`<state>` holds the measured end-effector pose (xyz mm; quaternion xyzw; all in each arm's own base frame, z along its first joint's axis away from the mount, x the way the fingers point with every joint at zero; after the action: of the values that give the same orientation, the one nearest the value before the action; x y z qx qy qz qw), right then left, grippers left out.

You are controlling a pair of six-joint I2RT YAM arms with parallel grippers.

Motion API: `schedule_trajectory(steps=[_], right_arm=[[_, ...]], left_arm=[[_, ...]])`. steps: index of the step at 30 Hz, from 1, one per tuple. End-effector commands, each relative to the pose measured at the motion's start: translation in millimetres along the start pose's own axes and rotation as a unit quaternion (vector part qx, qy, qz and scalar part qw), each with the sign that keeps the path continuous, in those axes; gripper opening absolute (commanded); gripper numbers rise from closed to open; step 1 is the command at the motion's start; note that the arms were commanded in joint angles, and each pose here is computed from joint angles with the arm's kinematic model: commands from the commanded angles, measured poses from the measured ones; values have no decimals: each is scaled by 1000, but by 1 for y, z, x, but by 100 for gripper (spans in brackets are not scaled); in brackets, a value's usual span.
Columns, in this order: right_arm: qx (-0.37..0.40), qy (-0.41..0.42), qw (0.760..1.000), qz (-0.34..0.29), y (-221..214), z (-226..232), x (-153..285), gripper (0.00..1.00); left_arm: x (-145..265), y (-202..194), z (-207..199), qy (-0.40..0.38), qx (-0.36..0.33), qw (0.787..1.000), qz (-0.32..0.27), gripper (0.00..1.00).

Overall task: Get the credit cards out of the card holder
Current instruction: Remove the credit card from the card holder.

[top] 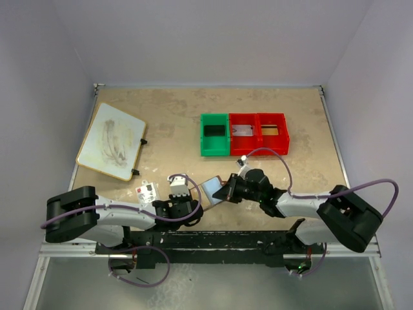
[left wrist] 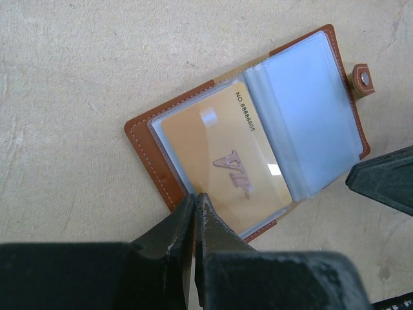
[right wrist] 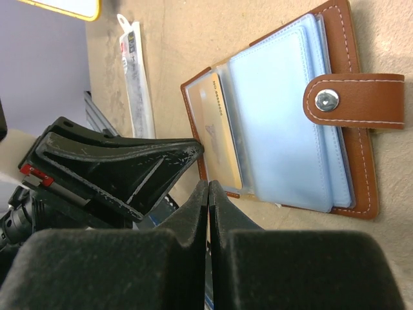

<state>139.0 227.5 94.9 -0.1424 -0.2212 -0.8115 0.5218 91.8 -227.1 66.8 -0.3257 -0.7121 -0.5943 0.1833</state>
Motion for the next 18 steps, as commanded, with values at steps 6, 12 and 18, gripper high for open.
schedule_trajectory(steps=[6,12,18], right_arm=[[112,8,993,23,14,17,-13,20],[144,12,988,56,20,27,-33,30],[154,4,984,90,19,19,-50,33]], left_arm=[[9,-18,17,13,-33,997,69,0],[18,14,12,-5,-3,999,44,11],[15,38,17,-25,46,998,39,22]])
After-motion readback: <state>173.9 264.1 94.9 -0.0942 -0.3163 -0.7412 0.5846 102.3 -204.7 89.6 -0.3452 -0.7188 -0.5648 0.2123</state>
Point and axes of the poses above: each gripper's point midway between its finger pads, its own x axis back along the fingers, its own z axis along the line the jaws close on, y = z × x, the point moved 8 cm from there along x, back along the fingers, and after that the axes turned 9 degrees about -x, right-handed, at the moved point
